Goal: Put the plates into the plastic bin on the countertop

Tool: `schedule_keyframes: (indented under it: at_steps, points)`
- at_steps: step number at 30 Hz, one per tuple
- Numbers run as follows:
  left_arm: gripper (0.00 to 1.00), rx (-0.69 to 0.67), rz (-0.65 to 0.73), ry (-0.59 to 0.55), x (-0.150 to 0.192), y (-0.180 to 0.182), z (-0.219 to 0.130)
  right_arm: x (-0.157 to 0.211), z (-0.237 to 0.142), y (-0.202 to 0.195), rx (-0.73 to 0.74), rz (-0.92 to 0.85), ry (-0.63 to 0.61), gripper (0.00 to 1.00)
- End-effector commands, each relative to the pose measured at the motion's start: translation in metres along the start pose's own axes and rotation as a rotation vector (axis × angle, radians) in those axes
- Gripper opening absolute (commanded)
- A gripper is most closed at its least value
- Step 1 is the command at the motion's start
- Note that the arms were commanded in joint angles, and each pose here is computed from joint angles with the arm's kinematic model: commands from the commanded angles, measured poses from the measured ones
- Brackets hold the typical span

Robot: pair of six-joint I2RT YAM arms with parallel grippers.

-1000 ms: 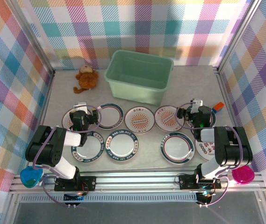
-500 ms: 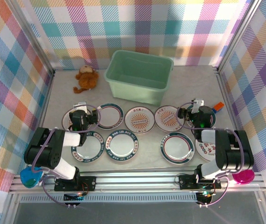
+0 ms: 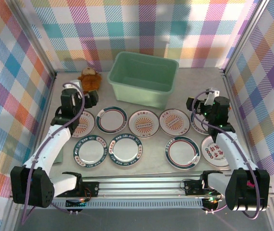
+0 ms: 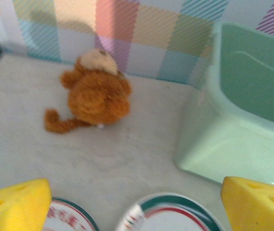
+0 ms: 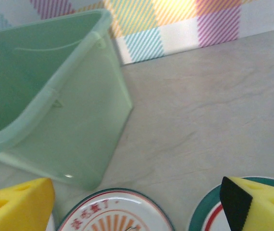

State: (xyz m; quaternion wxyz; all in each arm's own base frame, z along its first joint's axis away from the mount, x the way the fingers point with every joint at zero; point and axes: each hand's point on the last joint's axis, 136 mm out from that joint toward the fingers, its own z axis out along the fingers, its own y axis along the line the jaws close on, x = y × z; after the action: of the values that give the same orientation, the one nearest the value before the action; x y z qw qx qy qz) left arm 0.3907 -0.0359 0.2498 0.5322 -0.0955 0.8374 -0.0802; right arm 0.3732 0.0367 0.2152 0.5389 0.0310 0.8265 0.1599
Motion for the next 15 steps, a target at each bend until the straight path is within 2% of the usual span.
schedule_keyframes:
  at_steps: [1,3,8,15]
  points:
    - [0.89,-0.015,-0.255,0.358,0.071,0.001,-0.015,-0.001,-0.007,0.030,-0.140,0.065,0.089,0.85]
    - [0.87,-0.003,-0.388,0.428,0.083,-0.007,-0.018,-0.004,-0.005,0.044,-0.196,0.065,0.119,0.83]
    - [0.85,-0.042,-0.576,0.523,0.104,-0.011,-0.018,-0.001,0.002,0.081,-0.317,0.011,0.204,0.76]
    - [0.82,-0.092,-0.628,0.610,0.132,-0.009,-0.015,0.017,0.009,0.115,-0.392,-0.056,0.274,0.72]
